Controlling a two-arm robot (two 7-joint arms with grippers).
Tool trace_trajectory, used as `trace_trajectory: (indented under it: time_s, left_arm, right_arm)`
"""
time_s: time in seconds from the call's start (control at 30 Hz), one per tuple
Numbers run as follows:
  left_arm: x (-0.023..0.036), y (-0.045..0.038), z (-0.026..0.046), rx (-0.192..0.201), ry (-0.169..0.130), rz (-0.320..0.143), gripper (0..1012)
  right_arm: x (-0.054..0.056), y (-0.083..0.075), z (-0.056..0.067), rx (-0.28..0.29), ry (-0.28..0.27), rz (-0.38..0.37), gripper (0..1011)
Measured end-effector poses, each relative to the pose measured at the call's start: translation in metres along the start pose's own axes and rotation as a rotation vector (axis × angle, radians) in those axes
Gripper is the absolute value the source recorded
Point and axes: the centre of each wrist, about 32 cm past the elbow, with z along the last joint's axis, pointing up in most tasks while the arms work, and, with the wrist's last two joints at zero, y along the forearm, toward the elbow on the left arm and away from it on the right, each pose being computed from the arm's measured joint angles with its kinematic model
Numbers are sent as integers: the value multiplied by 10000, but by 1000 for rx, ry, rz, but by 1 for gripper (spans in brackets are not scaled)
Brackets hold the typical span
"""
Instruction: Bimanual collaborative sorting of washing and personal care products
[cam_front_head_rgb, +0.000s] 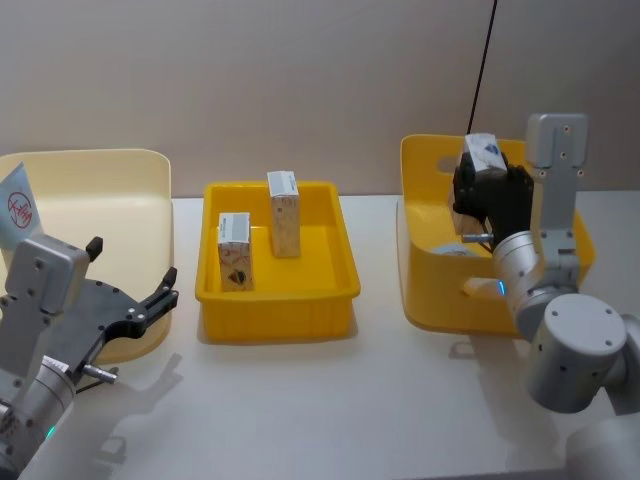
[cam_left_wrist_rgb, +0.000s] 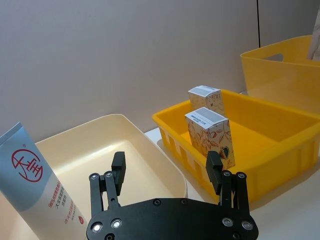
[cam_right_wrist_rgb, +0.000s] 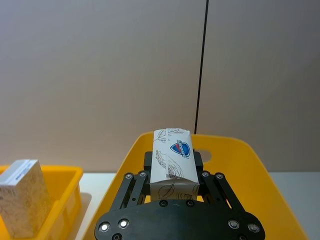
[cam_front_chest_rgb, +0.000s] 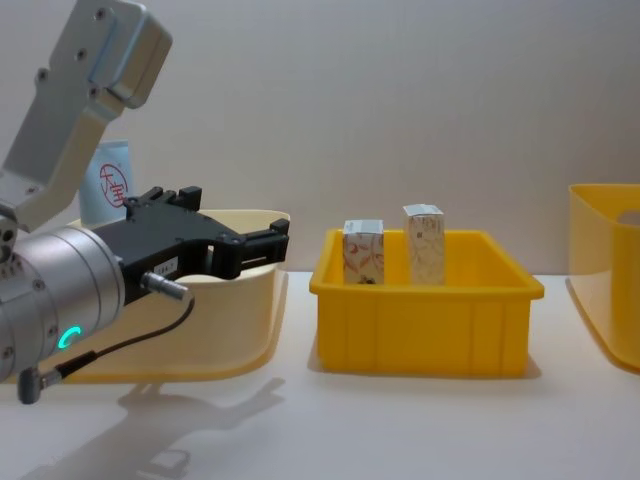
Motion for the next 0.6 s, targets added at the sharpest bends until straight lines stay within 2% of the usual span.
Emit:
trace_trajectory:
  time_s: [0.3, 0.6]
  left_arm:
    - [0, 0, 0, 0, 0, 0, 1003]
    - [0, 0, 0, 0, 0, 0, 1003]
  right_arm:
    - [-74, 7, -54, -112, 4, 7, 410]
    - [-146, -10, -116, -185, 14, 16, 410]
